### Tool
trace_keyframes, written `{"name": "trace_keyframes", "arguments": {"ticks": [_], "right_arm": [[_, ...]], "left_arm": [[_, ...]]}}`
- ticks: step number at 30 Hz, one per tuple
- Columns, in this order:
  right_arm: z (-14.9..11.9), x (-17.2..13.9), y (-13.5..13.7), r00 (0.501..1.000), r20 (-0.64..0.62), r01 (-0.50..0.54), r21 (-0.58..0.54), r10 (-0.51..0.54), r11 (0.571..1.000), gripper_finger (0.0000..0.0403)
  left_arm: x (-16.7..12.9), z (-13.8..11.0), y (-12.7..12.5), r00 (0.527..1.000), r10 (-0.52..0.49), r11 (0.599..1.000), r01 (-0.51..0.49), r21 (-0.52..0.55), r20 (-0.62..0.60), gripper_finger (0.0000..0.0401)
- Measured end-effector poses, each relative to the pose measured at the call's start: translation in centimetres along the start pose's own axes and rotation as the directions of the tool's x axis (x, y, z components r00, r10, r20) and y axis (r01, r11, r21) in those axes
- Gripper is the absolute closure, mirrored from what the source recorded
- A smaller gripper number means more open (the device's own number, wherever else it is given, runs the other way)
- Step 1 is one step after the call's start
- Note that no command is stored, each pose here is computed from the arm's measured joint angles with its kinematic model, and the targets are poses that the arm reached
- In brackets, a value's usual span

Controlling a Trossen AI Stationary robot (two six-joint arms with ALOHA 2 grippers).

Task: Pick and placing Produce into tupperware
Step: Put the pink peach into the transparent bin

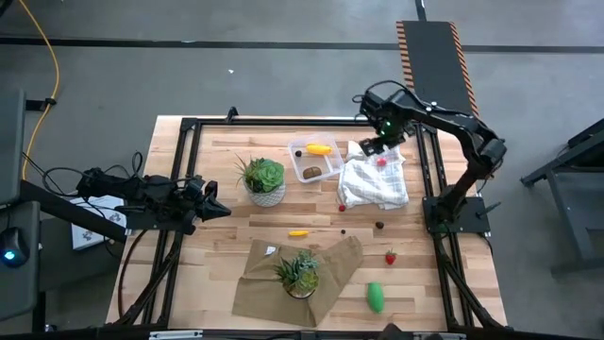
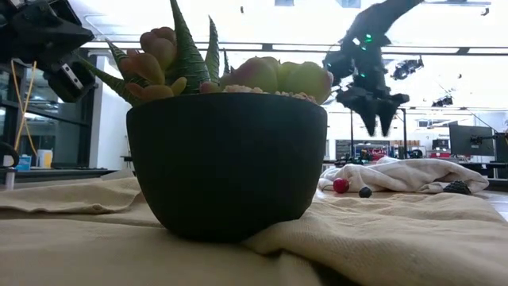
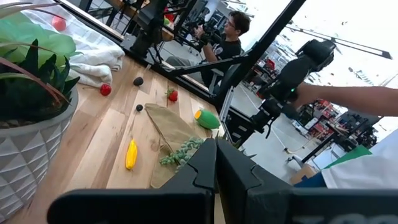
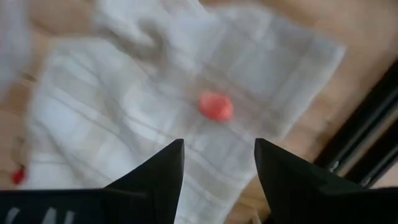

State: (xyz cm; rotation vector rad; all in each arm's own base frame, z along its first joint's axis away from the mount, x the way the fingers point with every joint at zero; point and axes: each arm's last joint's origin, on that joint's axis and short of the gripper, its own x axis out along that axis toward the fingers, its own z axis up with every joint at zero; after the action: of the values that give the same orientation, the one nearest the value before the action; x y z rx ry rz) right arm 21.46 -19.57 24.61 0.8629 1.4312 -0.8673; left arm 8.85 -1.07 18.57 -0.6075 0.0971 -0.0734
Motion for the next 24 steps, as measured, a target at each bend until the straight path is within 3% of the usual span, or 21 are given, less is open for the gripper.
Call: {"name": "trace_keyframes", "arguments": {"ticks": [9, 24], "right_arm": [[-2.8, 3.2, -1.2, 0.998, 0.026, -0.063, 0.080, 0.061, 0.995, 0.0214], [-1.4, 4.9, -1.1, 0.997, 0.050, -0.059, 0.099, 0.054, 0.993, 0.0214]], "left_arm": [[0.0, 0.0, 0.0, 1.000, 0.000, 1.000, 0.000, 0.001, 0.000, 0.0400], [0.0, 0.1, 0.1, 0.998, 0.048, 0.999, -0.048, 0.006, 0.033, 0.0400]]}}
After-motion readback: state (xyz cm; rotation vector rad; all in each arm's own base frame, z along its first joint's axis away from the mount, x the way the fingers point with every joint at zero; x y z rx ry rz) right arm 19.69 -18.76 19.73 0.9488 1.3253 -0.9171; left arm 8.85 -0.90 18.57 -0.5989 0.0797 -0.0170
